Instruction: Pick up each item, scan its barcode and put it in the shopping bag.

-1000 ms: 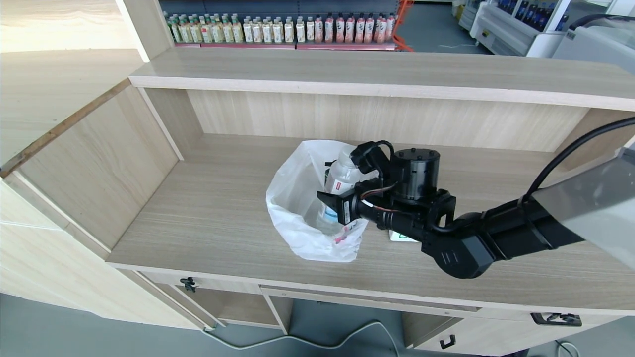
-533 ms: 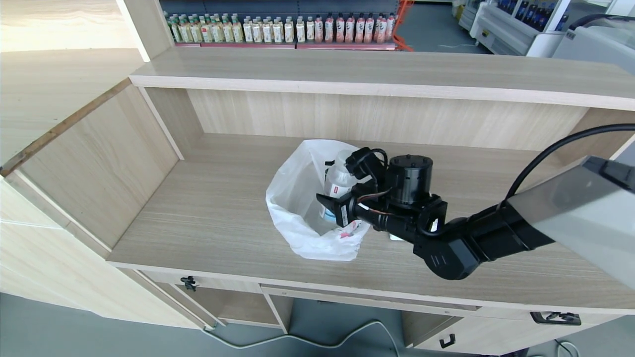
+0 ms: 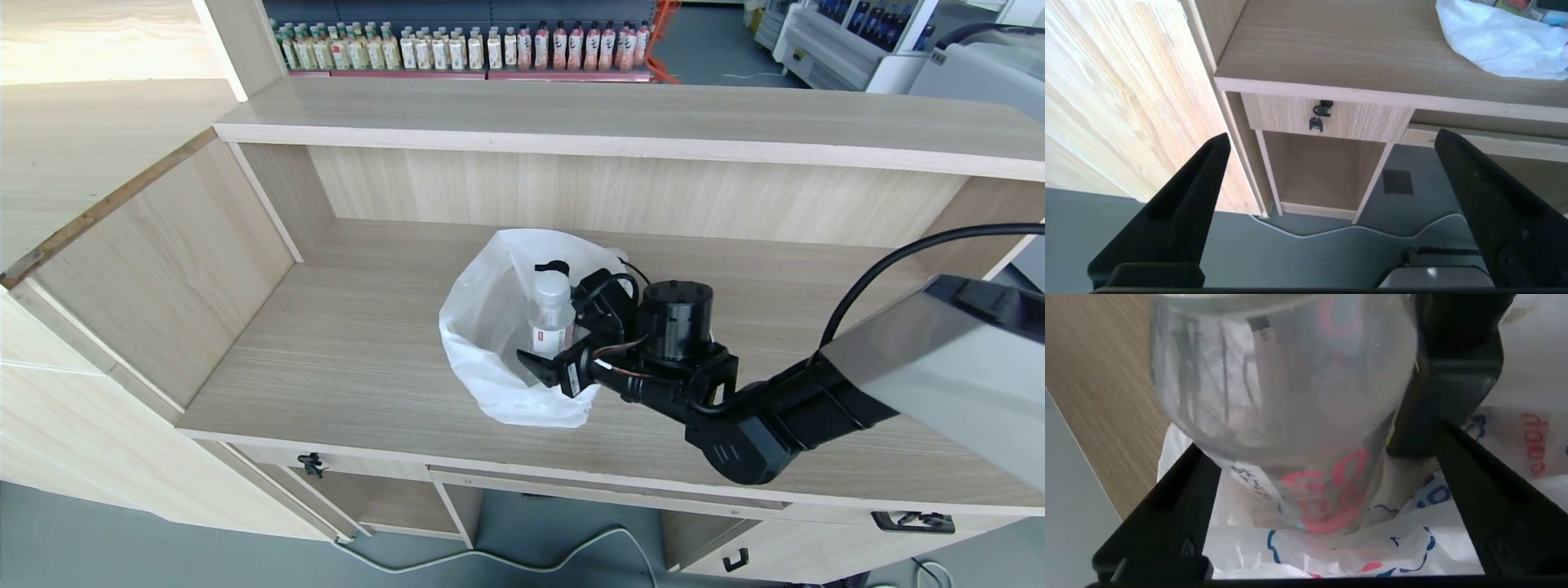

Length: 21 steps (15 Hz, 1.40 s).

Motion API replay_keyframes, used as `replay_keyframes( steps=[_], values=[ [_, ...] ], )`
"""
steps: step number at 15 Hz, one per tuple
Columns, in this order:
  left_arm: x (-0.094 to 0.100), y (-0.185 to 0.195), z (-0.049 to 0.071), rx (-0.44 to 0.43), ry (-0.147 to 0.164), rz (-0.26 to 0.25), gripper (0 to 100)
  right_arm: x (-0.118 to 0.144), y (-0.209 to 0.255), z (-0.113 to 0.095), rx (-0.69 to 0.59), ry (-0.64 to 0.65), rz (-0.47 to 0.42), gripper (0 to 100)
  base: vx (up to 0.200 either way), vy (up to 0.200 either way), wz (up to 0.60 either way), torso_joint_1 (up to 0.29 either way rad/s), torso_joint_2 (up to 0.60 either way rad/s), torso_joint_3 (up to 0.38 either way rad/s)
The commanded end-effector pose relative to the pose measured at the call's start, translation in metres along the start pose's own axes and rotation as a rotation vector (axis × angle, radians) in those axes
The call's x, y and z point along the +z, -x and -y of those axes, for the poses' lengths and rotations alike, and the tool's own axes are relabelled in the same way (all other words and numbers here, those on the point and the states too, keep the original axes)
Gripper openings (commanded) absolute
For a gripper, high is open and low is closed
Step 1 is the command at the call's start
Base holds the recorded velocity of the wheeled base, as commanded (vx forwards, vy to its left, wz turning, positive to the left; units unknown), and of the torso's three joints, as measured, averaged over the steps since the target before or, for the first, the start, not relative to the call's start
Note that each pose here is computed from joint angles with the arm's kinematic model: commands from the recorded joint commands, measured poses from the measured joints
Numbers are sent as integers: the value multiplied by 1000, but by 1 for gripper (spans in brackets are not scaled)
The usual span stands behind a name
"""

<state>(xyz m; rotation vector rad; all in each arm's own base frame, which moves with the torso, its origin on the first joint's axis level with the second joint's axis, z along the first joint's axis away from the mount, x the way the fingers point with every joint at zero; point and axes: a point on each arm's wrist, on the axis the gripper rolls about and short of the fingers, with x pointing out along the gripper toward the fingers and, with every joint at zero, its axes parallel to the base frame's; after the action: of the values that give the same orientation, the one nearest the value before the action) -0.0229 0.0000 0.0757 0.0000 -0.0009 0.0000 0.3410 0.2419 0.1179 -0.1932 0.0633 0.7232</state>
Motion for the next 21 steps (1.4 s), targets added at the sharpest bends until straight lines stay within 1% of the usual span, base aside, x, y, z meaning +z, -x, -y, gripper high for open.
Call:
replay_keyframes(
  steps=[1, 3, 5, 6, 7, 9, 10, 11, 12, 13, 15, 16, 17, 18, 19, 21],
  values=[
    [0, 0, 0, 0, 0, -2, 100, 13, 7, 1, -2, -3, 28, 100, 0, 0, 0, 0, 0, 0],
    [0, 0, 0, -2, 0, -1, 100, 35, 21, 3, -3, -29, 71, 100, 0, 0, 0, 0, 0, 0],
    [0, 0, 0, 0, 0, 1, 100, 53, 48, 7, -5, -114, 33, 100, 0, 0, 0, 0, 0, 0],
    [0, 0, 0, -2, 0, -1, 100, 58, 58, 10, -11, -146, 21, 100, 0, 0, 0, 0, 0, 0],
    [0, 0, 0, 0, 0, -2, 100, 70, 73, 13, -20, -182, 36, 100, 0, 0, 0, 0, 0, 0],
    [0, 0, 0, 0, 0, -1, 100, 82, 89, 22, -37, -203, 69, 100, 0, 0, 0, 0, 0, 0],
    [0, 0, 0, 0, 0, -2, 100, 83, 90, 22, -40, -204, 72, 100, 0, 0, 0, 0, 0, 0],
    [0, 0, 0, 0, 0, -2, 100, 88, 111, 31, -73, -215, 89, 100, 0, 0, 0, 0, 0, 0],
    [0, 0, 0, 0, 0, -2, 100, 90, 117, 34, -86, -216, 96, 100, 0, 0, 0, 0, 0, 0],
    [0, 0, 0, 0, 0, -2, 100, 99, 141, 43, -129, -212, 124, 100, 0, 0, 0, 0, 0, 0],
    [0, 0, 0, 0, 0, -2, 100, 124, 186, 50, -204, -178, 182, 100, 0, 0, 0, 0, 0, 0],
    [0, 0, 0, 0, 0, -1, 100, 132, 213, 56, -298, -132, 190, 100, 0, 0, 0, 0, 0, 0],
    [0, 0, 0, 0, 0, -1, 100, 134, 237, 58, -388, -95, 172, 100, 0, 0, 0, 0, 0, 0],
    [0, 0, 0, 0, 0, -1, 100, 130, 264, 53, -471, -88, 139, 100, 0, 0, 0, 0, 0, 0],
    [0, 0, 0, 0, 0, -1, 100, 121, 291, 44, -521, -90, 104, 100, 0, 0, 0, 0, 0, 0],
    [0, 0, 0, 0, 0, -1, 100, 85, 339, 20, -604, -77, 64, 100, 0, 0, 0, 0, 0, 0]
  ],
)
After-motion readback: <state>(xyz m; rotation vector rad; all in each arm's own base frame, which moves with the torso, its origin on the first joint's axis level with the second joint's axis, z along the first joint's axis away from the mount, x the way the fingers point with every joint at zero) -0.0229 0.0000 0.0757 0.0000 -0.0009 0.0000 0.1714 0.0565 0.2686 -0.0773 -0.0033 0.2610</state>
